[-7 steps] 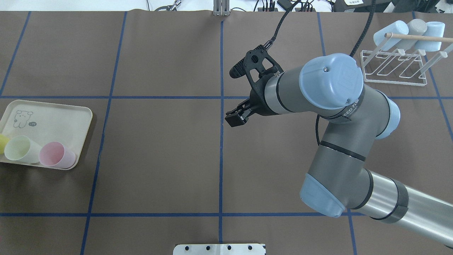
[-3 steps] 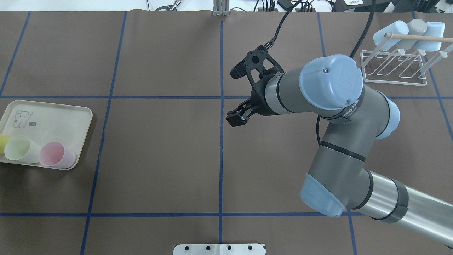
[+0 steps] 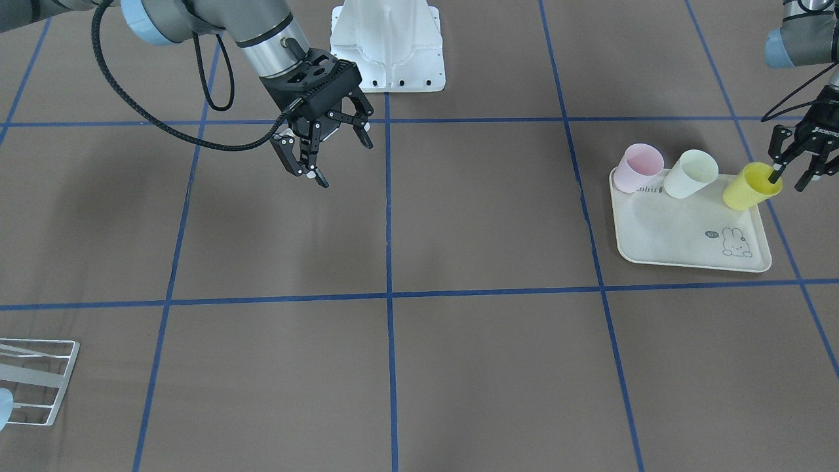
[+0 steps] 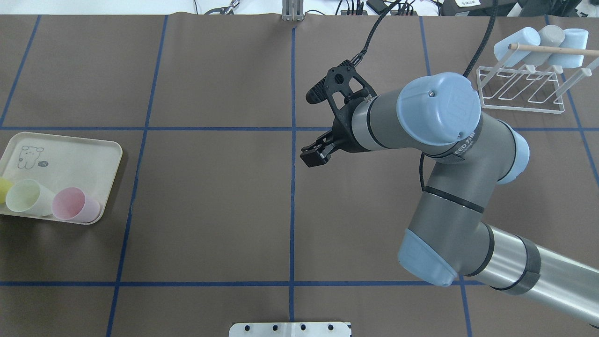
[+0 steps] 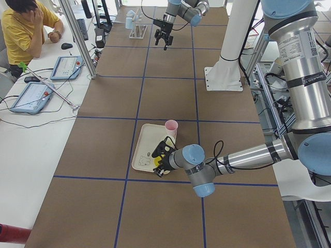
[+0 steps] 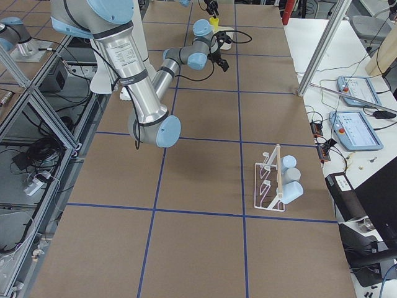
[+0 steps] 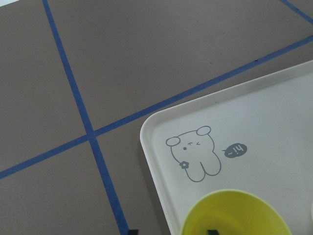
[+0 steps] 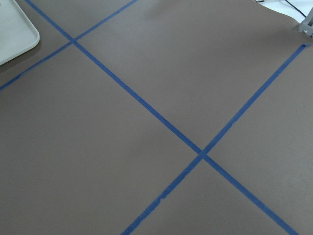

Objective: Transfer IKEA cup to right arm and place on rack

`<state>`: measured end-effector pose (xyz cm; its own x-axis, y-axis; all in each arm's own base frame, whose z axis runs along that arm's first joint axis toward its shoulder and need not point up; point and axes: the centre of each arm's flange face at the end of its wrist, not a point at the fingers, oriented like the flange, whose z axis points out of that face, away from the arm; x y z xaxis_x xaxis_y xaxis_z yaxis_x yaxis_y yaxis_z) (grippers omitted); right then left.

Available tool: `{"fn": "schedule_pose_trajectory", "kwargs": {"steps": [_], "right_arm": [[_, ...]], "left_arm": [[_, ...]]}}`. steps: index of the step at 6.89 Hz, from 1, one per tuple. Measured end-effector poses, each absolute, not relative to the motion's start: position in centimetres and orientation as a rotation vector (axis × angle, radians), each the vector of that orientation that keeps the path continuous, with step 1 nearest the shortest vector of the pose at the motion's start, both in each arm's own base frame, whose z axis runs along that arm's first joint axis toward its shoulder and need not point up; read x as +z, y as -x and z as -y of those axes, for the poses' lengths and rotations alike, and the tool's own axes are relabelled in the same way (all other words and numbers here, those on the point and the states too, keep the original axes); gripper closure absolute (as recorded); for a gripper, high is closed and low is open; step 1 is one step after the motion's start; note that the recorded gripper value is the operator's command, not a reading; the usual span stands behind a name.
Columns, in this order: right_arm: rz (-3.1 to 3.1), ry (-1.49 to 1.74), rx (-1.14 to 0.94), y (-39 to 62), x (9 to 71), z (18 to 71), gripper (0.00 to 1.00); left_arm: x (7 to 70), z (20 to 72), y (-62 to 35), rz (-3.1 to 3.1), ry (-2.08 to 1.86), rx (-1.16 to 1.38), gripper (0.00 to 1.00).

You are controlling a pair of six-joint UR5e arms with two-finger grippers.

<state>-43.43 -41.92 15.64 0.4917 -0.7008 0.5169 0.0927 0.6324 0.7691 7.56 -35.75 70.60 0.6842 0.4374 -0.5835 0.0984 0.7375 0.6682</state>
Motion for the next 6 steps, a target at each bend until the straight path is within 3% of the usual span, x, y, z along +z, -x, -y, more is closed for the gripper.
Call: {"fn": "schedule_pose_trajectory", "kwargs": {"steps": [2,5,6], "right_arm": [[0.939,-0.749,-0.539,43.4,15.7,42.0,0.0],[0.936,-0.75,-0.539,43.3,15.8,42.1,0.0],[0.936,-0.75,-0.539,43.3,15.8,42.1,0.0]], "left_arm": [[71.0,36.4,-8.2,-0.826,-0.722,0.225,0.58],[71.0,37.2,-8.7,-0.836,-0.721,0.23,1.0],[70.9,37.3,-8.8,-0.841,-0.725,0.234,1.0]]}}
